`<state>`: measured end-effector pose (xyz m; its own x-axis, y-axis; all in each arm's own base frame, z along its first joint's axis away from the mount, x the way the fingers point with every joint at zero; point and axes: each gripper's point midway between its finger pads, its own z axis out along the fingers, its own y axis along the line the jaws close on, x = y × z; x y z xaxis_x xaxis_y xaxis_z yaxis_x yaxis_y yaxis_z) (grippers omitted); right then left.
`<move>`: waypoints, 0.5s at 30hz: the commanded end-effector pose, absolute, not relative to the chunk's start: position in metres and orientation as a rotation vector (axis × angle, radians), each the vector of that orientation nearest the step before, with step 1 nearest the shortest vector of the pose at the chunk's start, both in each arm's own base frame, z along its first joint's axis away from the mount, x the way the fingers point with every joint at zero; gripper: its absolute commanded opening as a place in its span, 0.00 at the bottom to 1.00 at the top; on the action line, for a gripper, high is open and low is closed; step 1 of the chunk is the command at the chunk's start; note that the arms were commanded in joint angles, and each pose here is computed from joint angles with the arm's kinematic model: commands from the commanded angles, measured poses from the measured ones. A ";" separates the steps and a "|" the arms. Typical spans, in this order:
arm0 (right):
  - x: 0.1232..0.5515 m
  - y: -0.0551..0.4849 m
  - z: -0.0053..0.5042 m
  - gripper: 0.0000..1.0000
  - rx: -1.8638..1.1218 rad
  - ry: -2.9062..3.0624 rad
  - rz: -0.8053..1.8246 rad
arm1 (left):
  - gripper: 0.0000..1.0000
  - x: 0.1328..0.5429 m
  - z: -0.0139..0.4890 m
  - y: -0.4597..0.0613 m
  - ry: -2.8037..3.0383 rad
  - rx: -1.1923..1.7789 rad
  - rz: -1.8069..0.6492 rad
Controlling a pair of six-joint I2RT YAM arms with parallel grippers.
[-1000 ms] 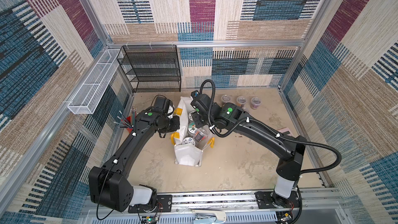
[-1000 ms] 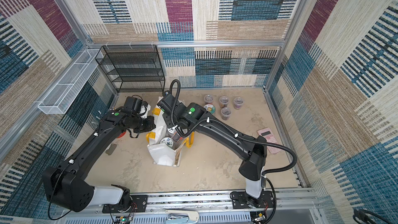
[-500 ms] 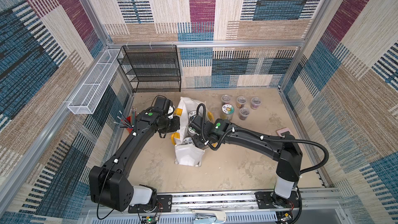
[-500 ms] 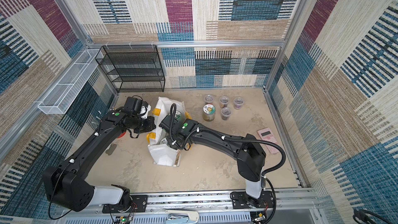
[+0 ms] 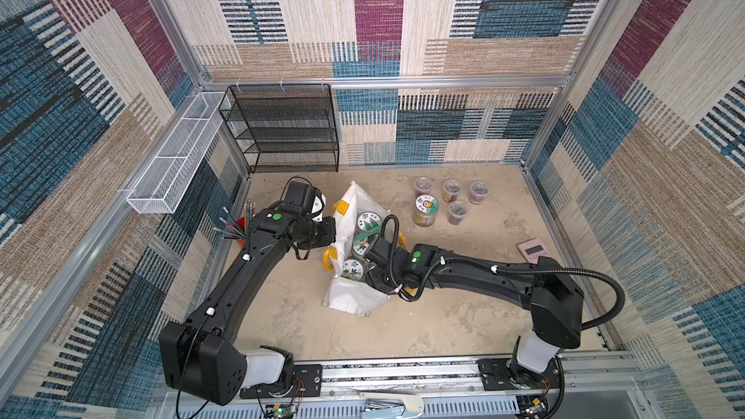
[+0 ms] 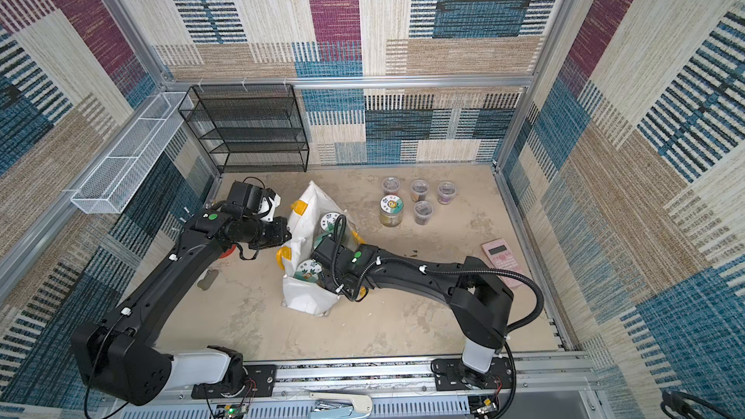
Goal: Take out the seed jars from the canvas bag
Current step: Adjust the canvas bag at the center of the board.
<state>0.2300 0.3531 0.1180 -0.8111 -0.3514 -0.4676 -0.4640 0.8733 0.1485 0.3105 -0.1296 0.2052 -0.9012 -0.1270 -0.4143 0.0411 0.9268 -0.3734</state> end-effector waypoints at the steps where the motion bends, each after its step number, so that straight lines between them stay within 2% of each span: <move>1: 0.249 0.354 0.145 0.82 -0.472 2.529 0.452 | 0.00 0.309 0.206 -0.134 2.646 -0.057 -0.565; 5: 0.266 0.352 0.169 0.89 -0.363 2.475 0.571 | 0.00 0.312 0.219 -0.133 2.600 -0.047 -0.560; 9: 0.282 0.356 0.172 0.89 -0.311 2.471 0.581 | 0.00 0.319 0.237 -0.133 2.537 -0.029 -0.551; 15: 0.283 0.362 0.161 0.89 -0.275 2.485 0.619 | 0.00 0.337 0.256 -0.131 2.495 0.031 -0.491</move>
